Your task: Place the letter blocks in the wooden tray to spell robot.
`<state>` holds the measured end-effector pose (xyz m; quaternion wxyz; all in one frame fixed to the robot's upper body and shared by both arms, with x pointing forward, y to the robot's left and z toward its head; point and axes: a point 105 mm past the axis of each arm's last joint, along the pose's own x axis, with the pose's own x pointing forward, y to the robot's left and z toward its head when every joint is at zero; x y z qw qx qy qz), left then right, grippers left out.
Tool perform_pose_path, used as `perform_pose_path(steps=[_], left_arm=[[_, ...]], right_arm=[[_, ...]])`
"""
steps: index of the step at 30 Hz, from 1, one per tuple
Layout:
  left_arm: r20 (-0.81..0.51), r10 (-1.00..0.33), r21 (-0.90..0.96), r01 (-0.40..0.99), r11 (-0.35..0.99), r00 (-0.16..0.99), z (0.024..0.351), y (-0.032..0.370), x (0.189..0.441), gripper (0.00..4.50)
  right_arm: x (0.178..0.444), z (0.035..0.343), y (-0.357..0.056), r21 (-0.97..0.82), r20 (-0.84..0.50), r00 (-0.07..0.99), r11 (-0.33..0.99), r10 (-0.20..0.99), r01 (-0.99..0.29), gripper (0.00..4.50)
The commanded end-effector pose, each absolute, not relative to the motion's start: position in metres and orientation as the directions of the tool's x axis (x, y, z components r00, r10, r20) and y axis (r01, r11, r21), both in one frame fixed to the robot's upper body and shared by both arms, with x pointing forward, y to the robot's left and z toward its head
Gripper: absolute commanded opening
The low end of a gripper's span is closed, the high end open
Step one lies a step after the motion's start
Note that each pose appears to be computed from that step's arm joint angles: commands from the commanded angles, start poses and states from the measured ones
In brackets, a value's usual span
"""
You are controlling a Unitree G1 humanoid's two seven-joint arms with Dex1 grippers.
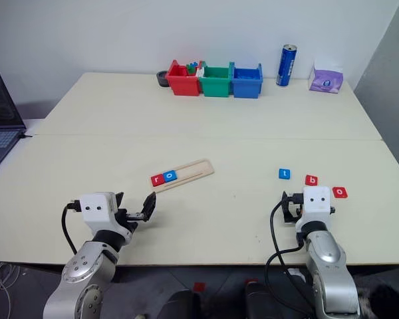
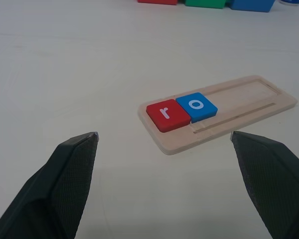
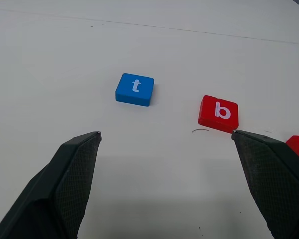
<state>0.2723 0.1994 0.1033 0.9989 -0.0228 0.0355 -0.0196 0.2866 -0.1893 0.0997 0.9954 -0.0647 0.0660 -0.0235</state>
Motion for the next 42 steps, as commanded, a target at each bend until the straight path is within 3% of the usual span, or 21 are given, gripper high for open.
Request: perform_pose_path(steps=[1, 21, 23, 28, 34, 37, 42], left_arm=[[-0.016, -0.05, -0.03, 0.049, 0.998, 0.999, 0.118, 0.197, 0.272, 4.5], [0.01, -0.083, -0.062, 0.083, 0.995, 0.997, 0.122, 0.193, 0.274, 4.5], [0.045, -0.122, -0.075, 0.125, 0.989, 0.991, 0.131, 0.194, 0.274, 4.5], [0.076, -0.209, -0.025, 0.212, 0.977, 0.975, 0.148, 0.212, 0.288, 4.5], [0.014, -0.487, 0.068, 0.486, 0.872, 0.873, 0.157, 0.205, 0.299, 4.5], [-0.111, -0.666, 0.116, 0.675, 0.729, 0.738, 0.145, 0.2, 0.297, 4.5], [-0.183, -0.727, 0.185, 0.75, 0.635, 0.661, 0.144, 0.213, 0.324, 4.5]], right_arm=[[0.286, 0.114, -0.188, -0.141, -0.068, 0.996, 0.989, -0.061, 0.051, 4.47], [0.289, 0.12, -0.18, -0.148, -0.047, 0.999, 0.989, -0.015, 0.007, 4.47], [0.294, 0.126, -0.172, -0.144, -0.044, 0.996, 0.986, 0.074, -0.079, 4.47], [0.305, 0.149, -0.142, -0.168, -0.046, 0.902, 0.886, 0.43, -0.431, 4.47], [0.3, 0.171, -0.11, -0.127, -0.102, 0.621, 0.609, 0.777, -0.783, 4.47], [0.291, 0.177, -0.098, -0.089, -0.152, 0.445, 0.436, 0.883, -0.895, 4.47], [0.284, 0.187, -0.085, -0.04, -0.174, 0.304, 0.302, 0.937, -0.953, 4.47]])
